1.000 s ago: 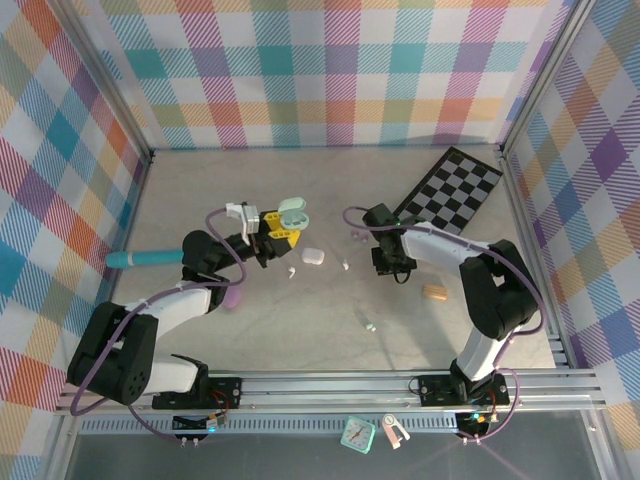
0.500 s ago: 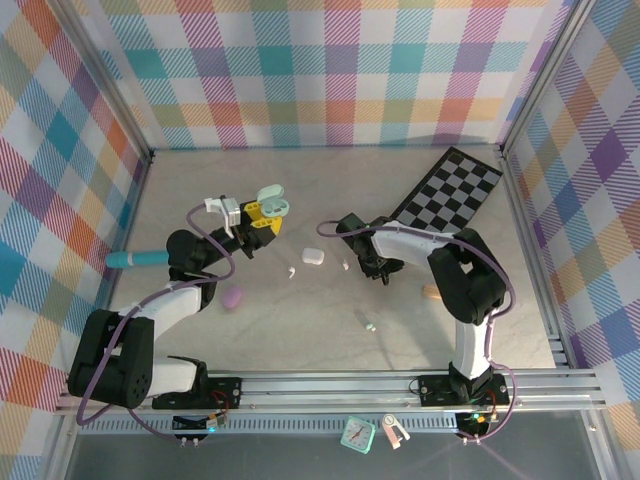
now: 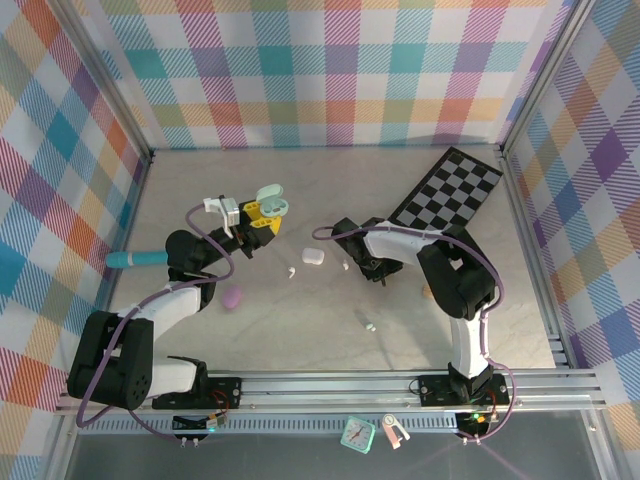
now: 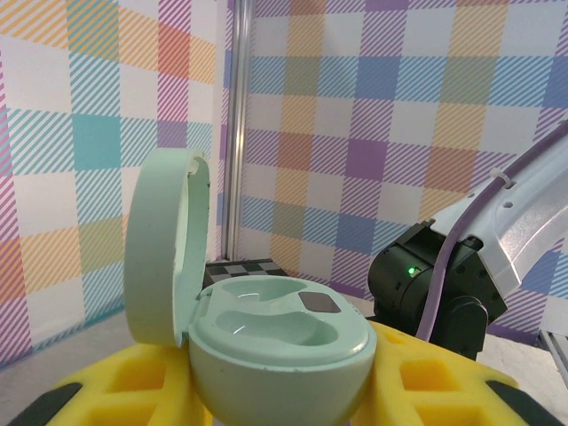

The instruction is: Insert the wireless bluetooth earbuds into the charging case

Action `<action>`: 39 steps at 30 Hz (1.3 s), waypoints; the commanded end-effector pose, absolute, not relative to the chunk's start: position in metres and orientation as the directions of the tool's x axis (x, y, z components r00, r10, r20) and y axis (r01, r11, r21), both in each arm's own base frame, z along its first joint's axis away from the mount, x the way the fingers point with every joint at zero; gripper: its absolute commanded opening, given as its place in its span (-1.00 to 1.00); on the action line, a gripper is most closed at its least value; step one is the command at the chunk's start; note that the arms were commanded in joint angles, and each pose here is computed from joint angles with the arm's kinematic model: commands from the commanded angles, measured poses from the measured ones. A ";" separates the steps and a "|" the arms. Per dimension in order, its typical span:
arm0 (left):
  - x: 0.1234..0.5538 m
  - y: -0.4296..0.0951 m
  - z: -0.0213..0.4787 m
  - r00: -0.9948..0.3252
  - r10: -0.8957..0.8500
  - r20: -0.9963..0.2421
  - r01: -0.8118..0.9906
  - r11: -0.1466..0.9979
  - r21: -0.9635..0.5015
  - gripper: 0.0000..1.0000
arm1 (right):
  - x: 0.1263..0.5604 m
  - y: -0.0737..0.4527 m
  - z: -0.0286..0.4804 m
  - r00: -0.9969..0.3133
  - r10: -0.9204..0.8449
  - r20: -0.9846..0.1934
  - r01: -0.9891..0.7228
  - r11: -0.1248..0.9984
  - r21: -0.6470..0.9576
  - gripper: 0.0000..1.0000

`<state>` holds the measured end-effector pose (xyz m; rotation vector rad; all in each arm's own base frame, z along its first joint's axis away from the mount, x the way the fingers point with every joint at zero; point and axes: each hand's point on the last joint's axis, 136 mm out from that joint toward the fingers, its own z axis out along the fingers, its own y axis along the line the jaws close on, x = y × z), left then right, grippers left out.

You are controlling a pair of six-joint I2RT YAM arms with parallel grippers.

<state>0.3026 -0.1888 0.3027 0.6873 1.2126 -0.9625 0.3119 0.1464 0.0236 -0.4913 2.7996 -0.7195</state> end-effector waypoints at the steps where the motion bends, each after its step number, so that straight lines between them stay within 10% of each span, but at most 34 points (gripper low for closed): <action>1: 0.295 -0.185 0.317 0.127 -0.251 -0.960 0.892 0.453 -0.001 -0.33 | 0.311 0.140 0.027 -0.921 -0.381 -0.080 -0.280 0.791 -0.544 -0.43; 25: 0.294 -0.186 0.319 0.128 -0.251 -0.960 0.897 0.441 0.004 -0.33 | 0.315 0.140 0.026 -0.913 -0.403 -0.067 -0.302 0.775 -0.555 -0.57; 39: 0.298 -0.190 0.315 0.116 -0.240 -0.964 0.898 0.440 -0.001 -0.34 | 0.298 0.181 0.102 -0.902 -0.319 -0.291 -0.267 0.942 -0.204 -0.64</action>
